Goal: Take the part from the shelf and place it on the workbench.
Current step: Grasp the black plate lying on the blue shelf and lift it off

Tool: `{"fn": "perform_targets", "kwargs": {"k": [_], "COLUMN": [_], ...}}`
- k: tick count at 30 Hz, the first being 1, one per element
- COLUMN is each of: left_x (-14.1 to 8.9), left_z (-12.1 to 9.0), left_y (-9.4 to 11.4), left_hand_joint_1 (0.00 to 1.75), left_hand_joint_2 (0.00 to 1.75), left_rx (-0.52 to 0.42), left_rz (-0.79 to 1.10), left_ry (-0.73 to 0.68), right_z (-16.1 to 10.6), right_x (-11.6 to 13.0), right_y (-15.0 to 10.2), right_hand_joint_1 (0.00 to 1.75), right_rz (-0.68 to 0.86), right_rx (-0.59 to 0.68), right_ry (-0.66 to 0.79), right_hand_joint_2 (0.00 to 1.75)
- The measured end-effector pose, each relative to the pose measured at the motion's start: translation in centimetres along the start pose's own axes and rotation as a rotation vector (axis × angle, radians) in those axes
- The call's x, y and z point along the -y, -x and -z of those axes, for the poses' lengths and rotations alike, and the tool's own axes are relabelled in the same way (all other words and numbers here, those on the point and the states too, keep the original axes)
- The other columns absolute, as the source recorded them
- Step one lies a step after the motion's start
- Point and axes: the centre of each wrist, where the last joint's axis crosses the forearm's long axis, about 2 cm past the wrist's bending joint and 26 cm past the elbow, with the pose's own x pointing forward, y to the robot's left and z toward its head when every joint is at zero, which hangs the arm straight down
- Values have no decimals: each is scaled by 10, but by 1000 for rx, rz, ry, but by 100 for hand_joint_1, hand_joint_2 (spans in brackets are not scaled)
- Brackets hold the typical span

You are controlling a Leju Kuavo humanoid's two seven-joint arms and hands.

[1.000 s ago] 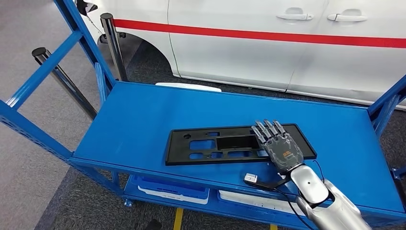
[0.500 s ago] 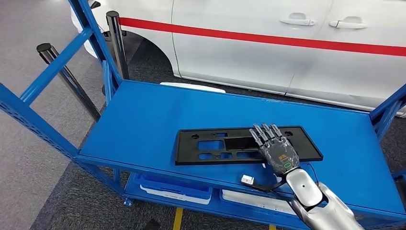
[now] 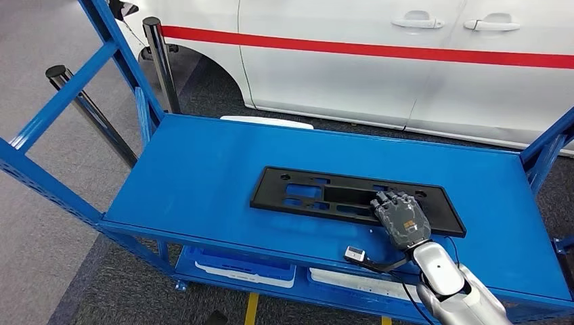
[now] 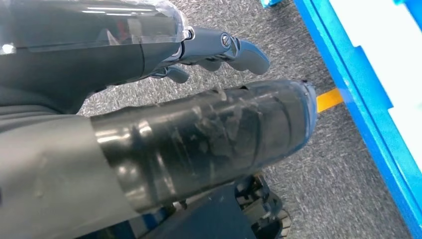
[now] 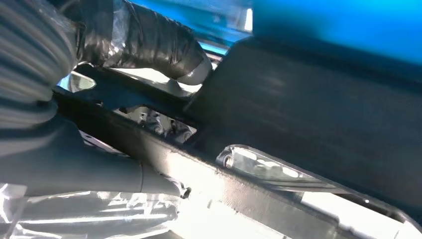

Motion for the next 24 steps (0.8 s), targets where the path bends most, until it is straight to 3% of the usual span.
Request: {"fn": "perform_targets", "kwargs": {"k": [18, 24], "left_x": [2, 2], "left_z": [-2, -2], "left_y": [4, 4], "left_hand_joint_1": [0, 0], "left_hand_joint_2": [0, 0], "left_rx": [-6, -2], "left_rz": [-14, -18], "left_ry": [-6, -7], "right_z": [-32, -36], "right_x": [12, 25], "right_y": [19, 13], "right_hand_joint_1": [175, 175], "right_rz": [117, 87], "right_rx": [-134, -87], "right_ry": [148, 272], "right_hand_joint_2": [175, 175]}}
